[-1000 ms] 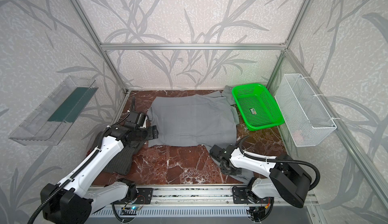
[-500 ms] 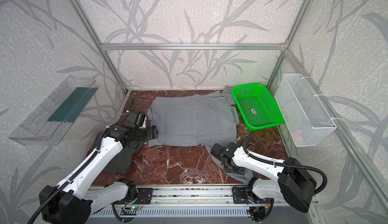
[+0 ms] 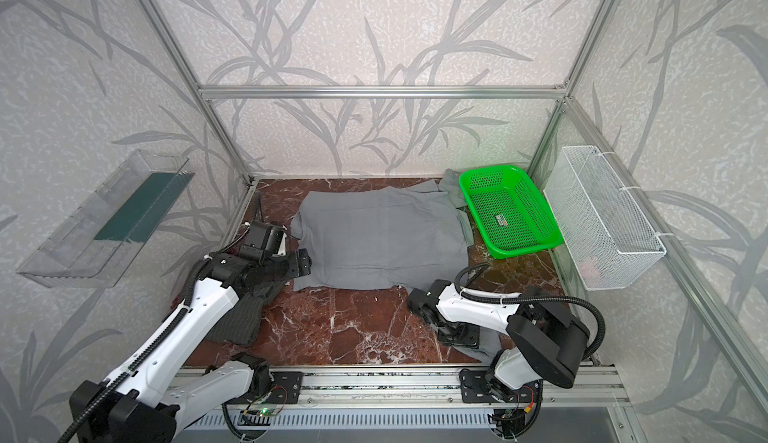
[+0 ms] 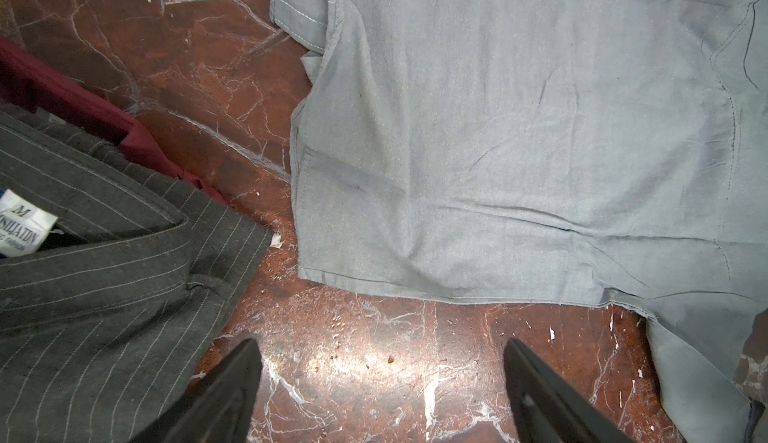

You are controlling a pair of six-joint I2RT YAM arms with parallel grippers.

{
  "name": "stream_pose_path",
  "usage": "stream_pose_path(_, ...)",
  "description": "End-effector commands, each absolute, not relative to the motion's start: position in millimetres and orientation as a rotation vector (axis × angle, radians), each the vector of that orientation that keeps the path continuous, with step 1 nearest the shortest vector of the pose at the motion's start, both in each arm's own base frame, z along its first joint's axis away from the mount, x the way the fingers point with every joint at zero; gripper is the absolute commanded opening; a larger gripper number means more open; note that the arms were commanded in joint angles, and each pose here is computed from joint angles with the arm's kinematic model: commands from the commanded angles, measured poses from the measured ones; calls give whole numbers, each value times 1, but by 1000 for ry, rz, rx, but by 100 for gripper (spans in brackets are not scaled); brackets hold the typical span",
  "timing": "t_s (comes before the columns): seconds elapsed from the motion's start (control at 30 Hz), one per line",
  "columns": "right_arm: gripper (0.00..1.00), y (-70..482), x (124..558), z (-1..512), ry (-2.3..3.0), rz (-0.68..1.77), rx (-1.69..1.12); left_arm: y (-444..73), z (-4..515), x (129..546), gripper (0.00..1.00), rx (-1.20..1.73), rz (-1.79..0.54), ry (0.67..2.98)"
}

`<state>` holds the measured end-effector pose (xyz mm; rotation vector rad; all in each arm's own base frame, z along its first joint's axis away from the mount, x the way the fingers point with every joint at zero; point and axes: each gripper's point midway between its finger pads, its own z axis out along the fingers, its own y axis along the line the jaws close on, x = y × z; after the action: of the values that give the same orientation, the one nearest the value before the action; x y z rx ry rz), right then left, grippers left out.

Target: Fold and stack the long sleeve shirts

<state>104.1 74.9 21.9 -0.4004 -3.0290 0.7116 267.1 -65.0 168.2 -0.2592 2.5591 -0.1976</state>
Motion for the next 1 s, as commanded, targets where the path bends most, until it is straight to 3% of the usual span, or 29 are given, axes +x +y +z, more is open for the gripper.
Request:
stream_pose_path(0.0,56,80,95,7,-2984,697,-430,-64,168,265,91,-240,-187,2557)
stream_pose_path(0.13,56,76,100,2,-3005,740,-431,-65,168,265,91,-236,-190,2556)
stream_pose_path(0.23,51,75,101,-5,-3012,744,-425,-64,167,265,91,-237,-187,2558)
stream_pose_path(0.77,0,108,111,-23,-3127,402,-350,-62,165,265,91,-240,-160,2567)
stream_pose_path(0.97,0,150,146,-17,-3233,245,-256,-64,160,267,91,-240,-169,2585)
